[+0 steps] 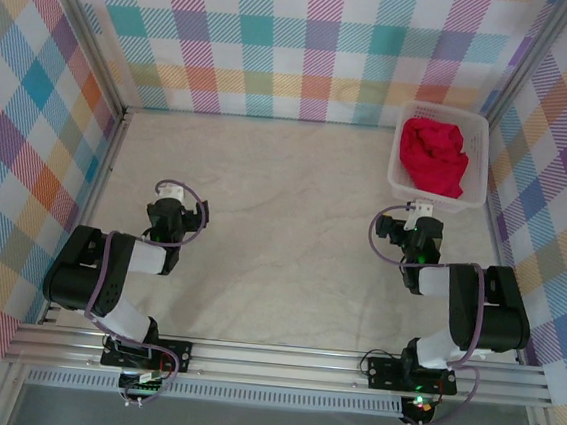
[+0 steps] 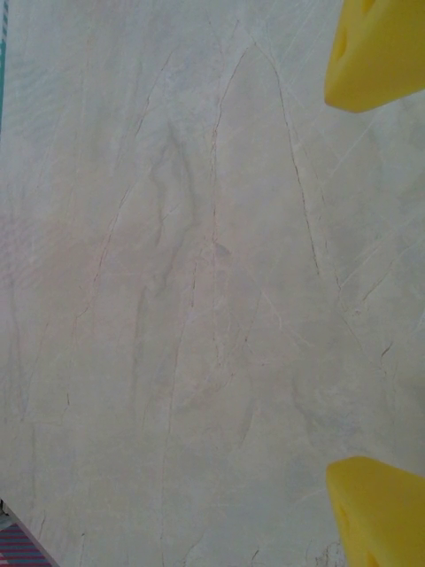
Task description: Fold the inside-out t-shirt
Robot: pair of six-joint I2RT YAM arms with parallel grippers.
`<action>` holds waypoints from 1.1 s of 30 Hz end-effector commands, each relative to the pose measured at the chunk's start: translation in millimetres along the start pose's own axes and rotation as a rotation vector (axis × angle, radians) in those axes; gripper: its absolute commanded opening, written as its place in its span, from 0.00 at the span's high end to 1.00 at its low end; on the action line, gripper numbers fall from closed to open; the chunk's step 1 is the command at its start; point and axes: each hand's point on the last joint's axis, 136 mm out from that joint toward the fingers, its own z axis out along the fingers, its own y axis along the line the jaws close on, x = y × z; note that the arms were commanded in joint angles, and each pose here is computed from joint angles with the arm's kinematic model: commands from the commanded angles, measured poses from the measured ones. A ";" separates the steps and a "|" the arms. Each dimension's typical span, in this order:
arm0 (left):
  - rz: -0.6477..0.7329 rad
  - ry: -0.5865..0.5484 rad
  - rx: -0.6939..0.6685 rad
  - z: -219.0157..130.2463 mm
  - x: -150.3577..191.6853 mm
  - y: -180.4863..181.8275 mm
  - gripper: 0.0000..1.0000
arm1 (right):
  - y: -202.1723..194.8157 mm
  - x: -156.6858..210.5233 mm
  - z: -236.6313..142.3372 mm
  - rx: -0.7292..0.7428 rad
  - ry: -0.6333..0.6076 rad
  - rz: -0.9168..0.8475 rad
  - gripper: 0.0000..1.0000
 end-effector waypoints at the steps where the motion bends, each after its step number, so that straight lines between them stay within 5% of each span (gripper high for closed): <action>1: -0.005 -0.046 -0.019 4.3 -16.5 4.1 0.00 | 1.4 -15.1 3.3 -0.015 -0.045 -0.014 0.00; 25: -0.004 -0.044 -0.019 4.3 -15.6 4.2 0.00 | 0.1 -15.0 2.0 -0.009 -0.052 -0.016 0.00; 29: -0.004 -0.043 -0.018 4.3 -15.3 4.1 0.00 | 4.0 -36.2 -21.4 0.067 -0.093 -0.052 0.00; 33: -0.002 -0.059 -0.019 2.6 -19.1 4.2 0.00 | 12.6 -59.7 -46.3 0.091 0.003 0.076 0.00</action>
